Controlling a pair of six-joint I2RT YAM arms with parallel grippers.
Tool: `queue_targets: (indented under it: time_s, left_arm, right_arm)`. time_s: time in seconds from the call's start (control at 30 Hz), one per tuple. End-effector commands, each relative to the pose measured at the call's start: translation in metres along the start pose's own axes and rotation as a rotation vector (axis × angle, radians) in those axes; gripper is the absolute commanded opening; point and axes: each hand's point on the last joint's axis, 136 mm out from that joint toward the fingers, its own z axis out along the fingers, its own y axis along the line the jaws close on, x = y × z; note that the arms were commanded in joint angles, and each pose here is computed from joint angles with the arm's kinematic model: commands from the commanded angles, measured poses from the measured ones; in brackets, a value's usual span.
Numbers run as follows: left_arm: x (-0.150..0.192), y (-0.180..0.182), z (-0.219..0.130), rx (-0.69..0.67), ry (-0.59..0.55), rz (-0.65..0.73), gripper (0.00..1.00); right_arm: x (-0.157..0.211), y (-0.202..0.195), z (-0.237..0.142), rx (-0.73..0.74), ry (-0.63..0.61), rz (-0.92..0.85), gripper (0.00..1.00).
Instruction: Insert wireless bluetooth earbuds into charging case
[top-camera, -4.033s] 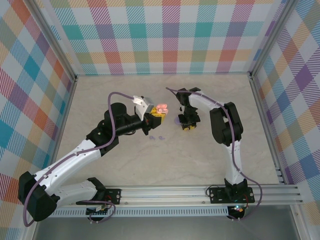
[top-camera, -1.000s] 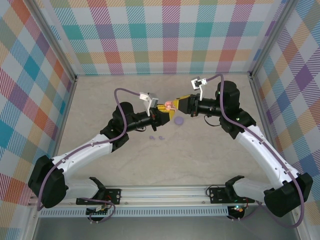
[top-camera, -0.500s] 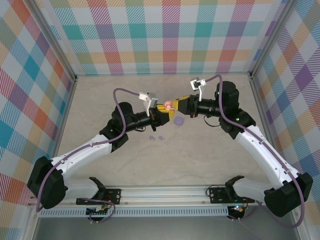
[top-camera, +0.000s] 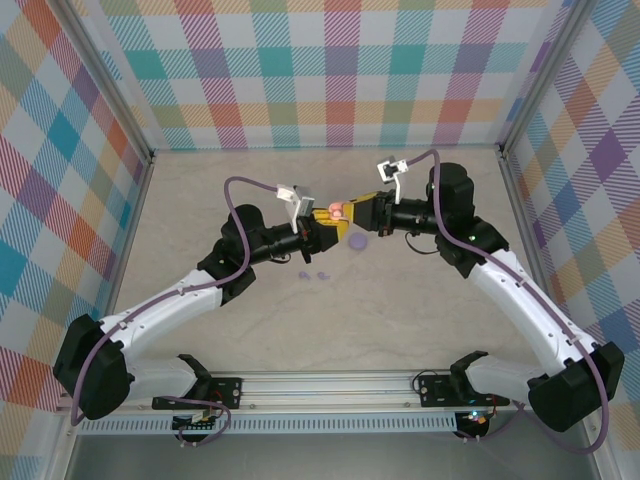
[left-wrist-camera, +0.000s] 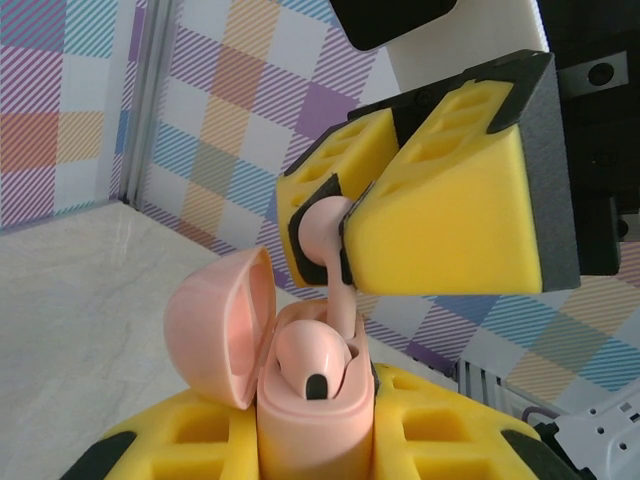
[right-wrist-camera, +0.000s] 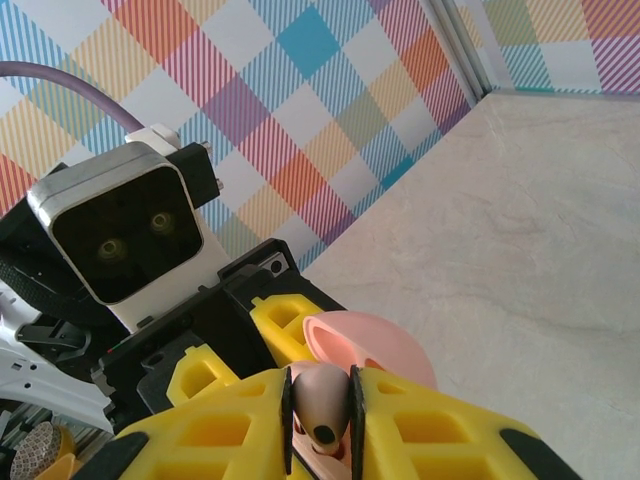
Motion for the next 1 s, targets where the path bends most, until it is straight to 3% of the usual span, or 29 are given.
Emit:
queue_targets:
  time_s: [0.0, 0.5, 0.97]
  left_arm:
    - [-0.0138, -0.0151, -0.0057, 0.035, -0.054, 0.03, 0.02]
    - [-0.0171, -0.0118, -0.0054, 0.014, -0.064, 0.032, 0.02]
    - [-0.0112, -0.0119, -0.0047, 0.016, -0.034, 0.027, 0.02]
  right_arm:
    - [-0.0067, 0.009, 0.0007, -0.019, -0.005, -0.05, 0.22]
    - [-0.0011, 0.0105, -0.0031, -0.004, 0.02, -0.057, 0.25]
    - [-0.0044, 0.0129, -0.0055, 0.008, 0.014, -0.063, 0.4]
